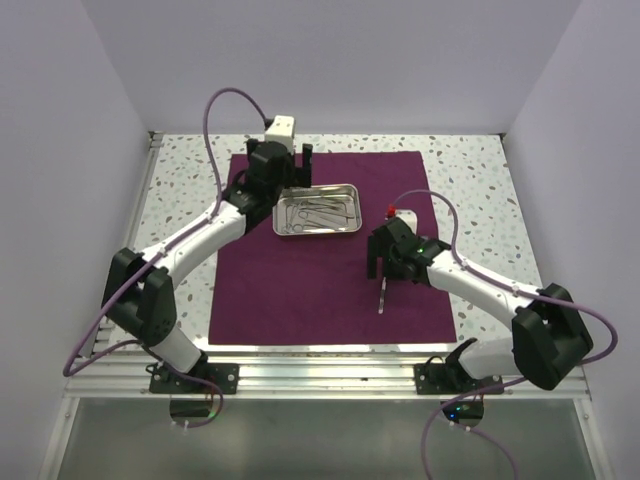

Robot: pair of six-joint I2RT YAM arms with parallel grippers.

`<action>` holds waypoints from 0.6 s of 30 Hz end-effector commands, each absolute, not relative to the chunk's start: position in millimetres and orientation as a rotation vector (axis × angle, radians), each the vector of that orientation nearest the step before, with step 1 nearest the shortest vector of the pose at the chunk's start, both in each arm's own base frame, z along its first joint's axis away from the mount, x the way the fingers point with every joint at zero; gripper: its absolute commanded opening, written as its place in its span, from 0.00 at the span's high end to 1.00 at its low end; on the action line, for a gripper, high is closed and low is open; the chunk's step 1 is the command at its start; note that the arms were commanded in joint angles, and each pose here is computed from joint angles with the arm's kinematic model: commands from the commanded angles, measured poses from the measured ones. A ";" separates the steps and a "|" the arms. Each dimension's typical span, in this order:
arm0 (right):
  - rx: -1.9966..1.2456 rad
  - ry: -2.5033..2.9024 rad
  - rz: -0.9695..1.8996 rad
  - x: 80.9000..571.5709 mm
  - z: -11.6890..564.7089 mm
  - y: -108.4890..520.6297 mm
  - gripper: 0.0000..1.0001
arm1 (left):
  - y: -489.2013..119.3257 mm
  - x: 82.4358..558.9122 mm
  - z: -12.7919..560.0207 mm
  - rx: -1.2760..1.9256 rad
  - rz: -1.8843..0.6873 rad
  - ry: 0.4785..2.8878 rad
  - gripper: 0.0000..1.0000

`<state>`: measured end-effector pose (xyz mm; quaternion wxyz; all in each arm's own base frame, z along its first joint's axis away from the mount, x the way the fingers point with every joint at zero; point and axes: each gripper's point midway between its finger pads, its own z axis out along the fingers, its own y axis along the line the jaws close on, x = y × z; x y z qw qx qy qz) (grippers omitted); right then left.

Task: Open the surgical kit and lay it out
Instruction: Place the medical item in the surgical kit, then pick up the medical item from the container.

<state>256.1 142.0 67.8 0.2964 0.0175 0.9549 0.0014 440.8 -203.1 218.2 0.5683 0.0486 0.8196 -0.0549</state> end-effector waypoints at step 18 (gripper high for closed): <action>-0.035 2.371 0.091 435.4 146.5 257.9 0.13 | -185.6 532.0 282.5 0.130 -0.177 1.841 0.01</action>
